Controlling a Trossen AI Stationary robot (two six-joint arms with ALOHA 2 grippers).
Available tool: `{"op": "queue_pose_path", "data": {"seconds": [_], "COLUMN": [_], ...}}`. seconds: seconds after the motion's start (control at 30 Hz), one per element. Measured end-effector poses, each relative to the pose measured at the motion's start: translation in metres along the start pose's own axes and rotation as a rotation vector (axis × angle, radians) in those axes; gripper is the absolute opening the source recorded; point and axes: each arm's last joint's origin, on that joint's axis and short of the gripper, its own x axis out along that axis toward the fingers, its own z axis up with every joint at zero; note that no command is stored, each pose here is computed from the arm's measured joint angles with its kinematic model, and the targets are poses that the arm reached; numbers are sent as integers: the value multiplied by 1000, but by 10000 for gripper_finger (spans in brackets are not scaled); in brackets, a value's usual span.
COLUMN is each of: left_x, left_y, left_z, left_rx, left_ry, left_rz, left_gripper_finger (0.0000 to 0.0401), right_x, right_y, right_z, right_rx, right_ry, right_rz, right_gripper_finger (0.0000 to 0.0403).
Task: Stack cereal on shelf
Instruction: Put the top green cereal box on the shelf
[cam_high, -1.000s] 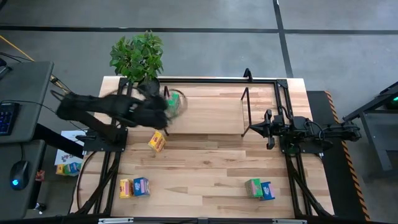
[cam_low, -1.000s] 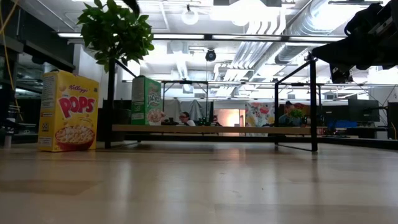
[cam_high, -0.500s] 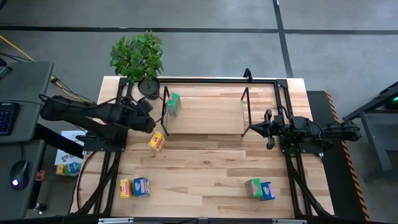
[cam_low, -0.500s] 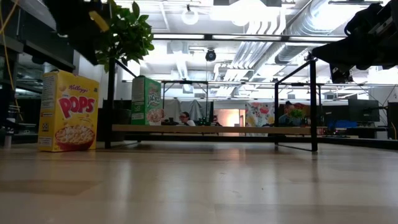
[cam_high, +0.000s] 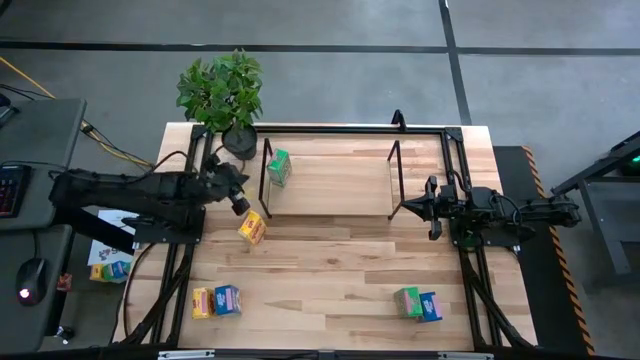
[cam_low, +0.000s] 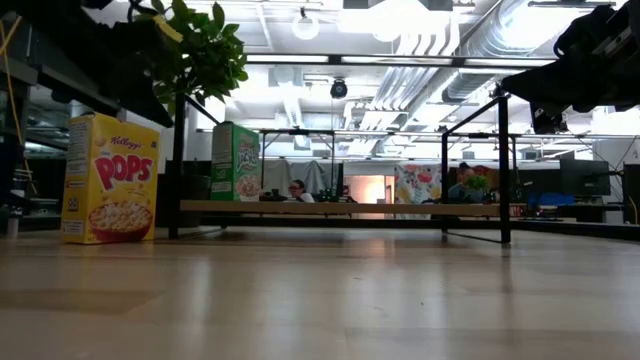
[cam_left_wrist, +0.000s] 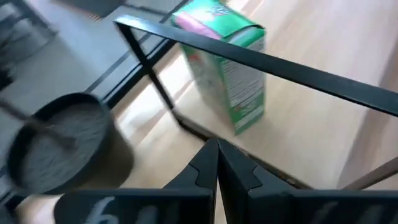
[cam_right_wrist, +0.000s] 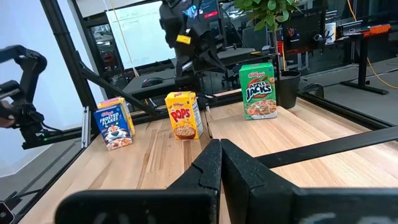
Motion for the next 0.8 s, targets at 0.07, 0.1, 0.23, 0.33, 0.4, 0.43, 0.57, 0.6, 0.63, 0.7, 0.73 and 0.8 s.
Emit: {"op": "queue_pose_path", "data": {"seconds": [0.07,0.1,0.23,0.33,0.4,0.43,0.57,0.6,0.63,0.7,0.73,0.8], "left_x": [6,9,22,30,33,35,41,42,43,47,49,52], "left_y": [2,3,9,14,17,18,18,18,18,18,19,20], "left_z": [-7,-11,-18,-22,-26,-26,-28,-28,-29,-33,-36,-41], "left_rx": [-17,-24,-63,-99,-110,-123,-143,-143,-138,-135,-133,-134], "left_ry": [-35,-47,-111,-127,-115,-119,-161,-190,-221,-249,-257,-278], "left_rz": [-47,-68,-49,0,34,46,-3,-28,-54,-74,-77,-86], "left_gripper_finger": [0,0,0,0,0,0,0,0,0,0,0,0], "right_x": [0,0,0,0,0,0,0,0,0,0,0,0], "right_y": [0,0,0,0,0,0,0,0,0,0,0,0], "right_z": [0,0,0,0,0,0,0,0,0,0,0,0], "right_rx": [0,0,0,0,0,0,0,0,0,0,0,0], "right_ry": [0,0,0,0,0,0,0,0,0,0,0,0], "right_rz": [0,0,0,-1,0,0,0,0,0,0,0,0], "right_gripper_finger": [0,0,0,0,0,0,0,0,0,0,0,0]}}
